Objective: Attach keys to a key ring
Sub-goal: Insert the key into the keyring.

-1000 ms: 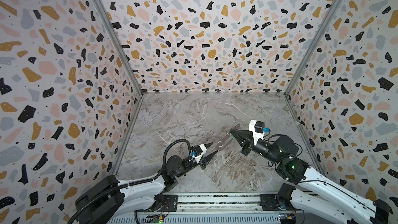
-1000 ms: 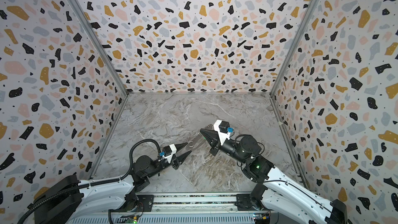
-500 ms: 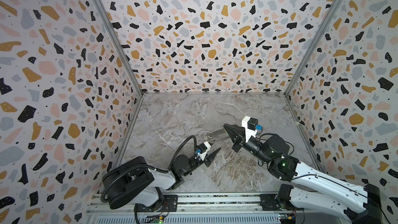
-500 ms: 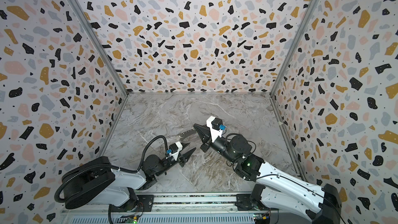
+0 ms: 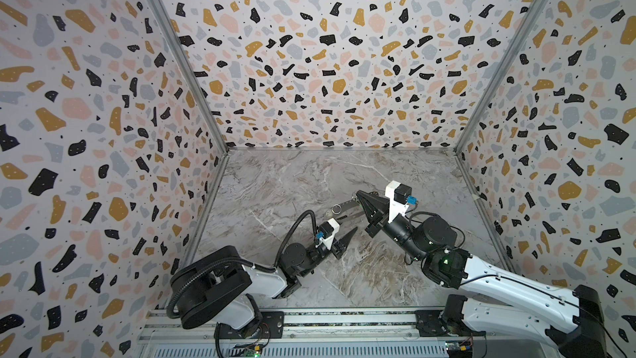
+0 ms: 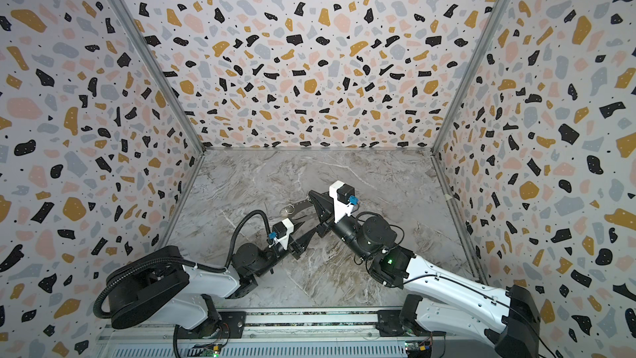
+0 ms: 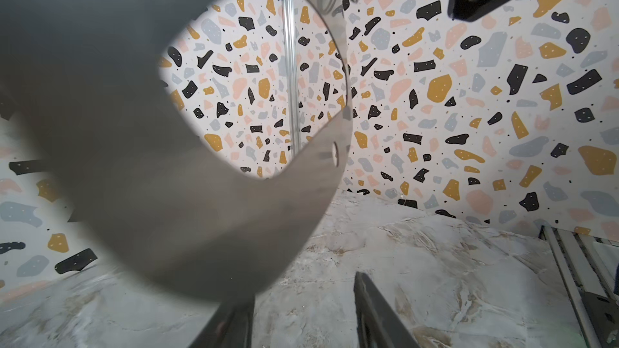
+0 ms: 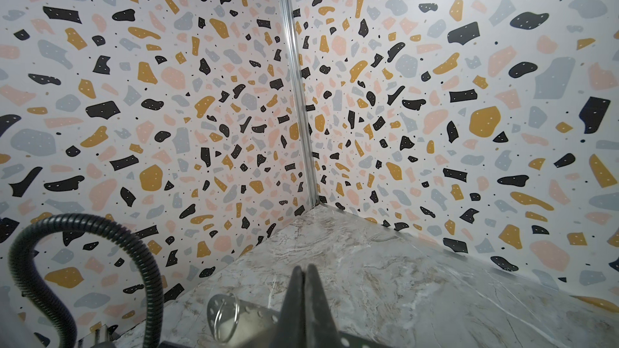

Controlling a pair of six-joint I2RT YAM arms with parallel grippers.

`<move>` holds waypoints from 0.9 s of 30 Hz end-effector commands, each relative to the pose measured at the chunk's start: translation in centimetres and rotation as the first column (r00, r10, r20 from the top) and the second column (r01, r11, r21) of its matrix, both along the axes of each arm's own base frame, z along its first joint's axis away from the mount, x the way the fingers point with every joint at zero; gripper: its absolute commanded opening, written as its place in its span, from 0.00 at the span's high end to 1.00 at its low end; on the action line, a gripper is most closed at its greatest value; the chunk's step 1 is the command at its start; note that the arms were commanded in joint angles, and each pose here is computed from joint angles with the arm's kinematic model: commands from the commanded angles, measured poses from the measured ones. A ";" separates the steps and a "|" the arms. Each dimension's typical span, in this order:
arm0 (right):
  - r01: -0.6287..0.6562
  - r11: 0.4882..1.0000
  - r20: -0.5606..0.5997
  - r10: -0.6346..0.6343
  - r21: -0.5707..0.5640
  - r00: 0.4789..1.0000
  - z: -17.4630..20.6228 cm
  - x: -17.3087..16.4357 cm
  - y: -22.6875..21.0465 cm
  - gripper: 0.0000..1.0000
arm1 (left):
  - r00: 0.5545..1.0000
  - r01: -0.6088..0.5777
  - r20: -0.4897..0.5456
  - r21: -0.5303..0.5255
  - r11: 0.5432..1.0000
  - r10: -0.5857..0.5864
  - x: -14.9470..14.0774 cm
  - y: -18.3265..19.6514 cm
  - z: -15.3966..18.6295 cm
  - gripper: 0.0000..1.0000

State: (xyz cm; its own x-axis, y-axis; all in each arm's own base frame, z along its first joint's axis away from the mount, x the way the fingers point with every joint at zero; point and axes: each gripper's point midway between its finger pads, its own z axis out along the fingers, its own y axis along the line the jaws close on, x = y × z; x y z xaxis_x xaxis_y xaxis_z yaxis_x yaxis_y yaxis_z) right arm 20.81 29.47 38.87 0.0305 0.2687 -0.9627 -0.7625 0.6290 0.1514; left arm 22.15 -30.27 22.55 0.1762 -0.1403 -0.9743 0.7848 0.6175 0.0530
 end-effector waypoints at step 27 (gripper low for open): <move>0.004 0.995 -0.016 -0.002 0.099 1.000 1.7 -0.9 -1.5 1.00 | 0.944 0.025 0.313 -0.390 0.920 0.107 -2.8 4.3 13.7 0.61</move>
